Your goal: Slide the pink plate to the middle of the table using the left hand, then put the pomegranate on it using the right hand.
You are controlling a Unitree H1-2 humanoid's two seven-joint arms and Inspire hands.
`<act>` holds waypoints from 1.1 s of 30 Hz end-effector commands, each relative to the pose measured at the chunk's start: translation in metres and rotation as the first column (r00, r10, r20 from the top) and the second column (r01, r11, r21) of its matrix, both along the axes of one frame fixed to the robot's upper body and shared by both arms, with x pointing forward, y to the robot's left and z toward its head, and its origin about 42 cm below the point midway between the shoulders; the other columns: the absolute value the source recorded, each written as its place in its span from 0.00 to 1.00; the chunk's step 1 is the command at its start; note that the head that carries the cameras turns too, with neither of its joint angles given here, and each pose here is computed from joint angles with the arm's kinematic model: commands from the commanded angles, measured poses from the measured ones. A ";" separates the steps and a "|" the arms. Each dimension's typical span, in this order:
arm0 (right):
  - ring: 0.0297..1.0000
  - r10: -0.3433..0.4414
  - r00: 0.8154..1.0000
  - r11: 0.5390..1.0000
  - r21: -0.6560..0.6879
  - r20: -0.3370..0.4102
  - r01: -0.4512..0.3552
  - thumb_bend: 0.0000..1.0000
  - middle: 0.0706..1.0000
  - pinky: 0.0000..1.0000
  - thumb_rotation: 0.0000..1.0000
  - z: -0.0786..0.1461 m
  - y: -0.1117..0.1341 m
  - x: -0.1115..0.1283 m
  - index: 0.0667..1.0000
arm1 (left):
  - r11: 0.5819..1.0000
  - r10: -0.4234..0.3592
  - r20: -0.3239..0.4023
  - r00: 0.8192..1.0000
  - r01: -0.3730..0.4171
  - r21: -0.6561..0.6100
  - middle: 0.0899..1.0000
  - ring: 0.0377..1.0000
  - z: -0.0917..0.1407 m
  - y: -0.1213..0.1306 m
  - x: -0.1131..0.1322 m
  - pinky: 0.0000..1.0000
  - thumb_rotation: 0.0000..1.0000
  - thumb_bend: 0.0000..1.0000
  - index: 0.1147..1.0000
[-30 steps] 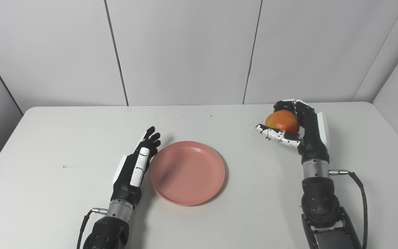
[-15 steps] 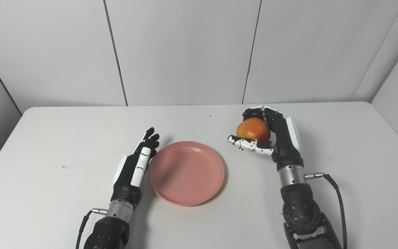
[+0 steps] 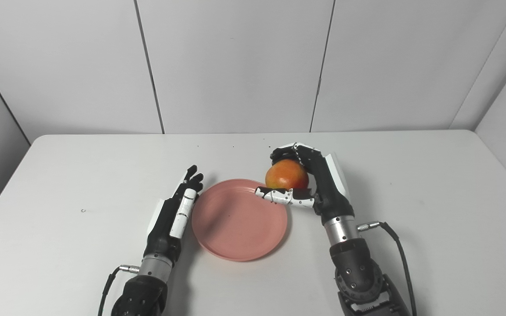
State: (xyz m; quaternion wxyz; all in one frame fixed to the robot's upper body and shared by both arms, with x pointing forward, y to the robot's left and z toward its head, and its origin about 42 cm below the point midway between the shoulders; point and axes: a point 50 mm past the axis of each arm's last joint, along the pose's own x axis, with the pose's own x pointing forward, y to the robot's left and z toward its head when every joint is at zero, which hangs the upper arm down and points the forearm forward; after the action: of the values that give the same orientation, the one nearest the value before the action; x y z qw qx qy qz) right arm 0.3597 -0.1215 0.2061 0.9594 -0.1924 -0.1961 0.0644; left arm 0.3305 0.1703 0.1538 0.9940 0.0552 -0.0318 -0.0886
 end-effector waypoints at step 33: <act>0.39 0.155 0.986 0.980 -0.138 0.056 -0.147 0.51 0.47 0.23 0.00 -0.021 0.044 0.009 0.45 | 1.000 -0.015 0.060 0.998 0.014 0.021 0.98 0.98 0.016 -0.024 0.015 0.97 1.00 0.57 0.96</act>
State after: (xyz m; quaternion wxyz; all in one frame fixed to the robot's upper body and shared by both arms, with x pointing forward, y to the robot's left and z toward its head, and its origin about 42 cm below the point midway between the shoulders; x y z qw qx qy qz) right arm 0.3618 -0.0853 0.1612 0.9392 -0.2547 -0.1746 0.1504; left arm 0.3366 0.1520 0.1512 0.9929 0.0696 -0.0155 -0.0953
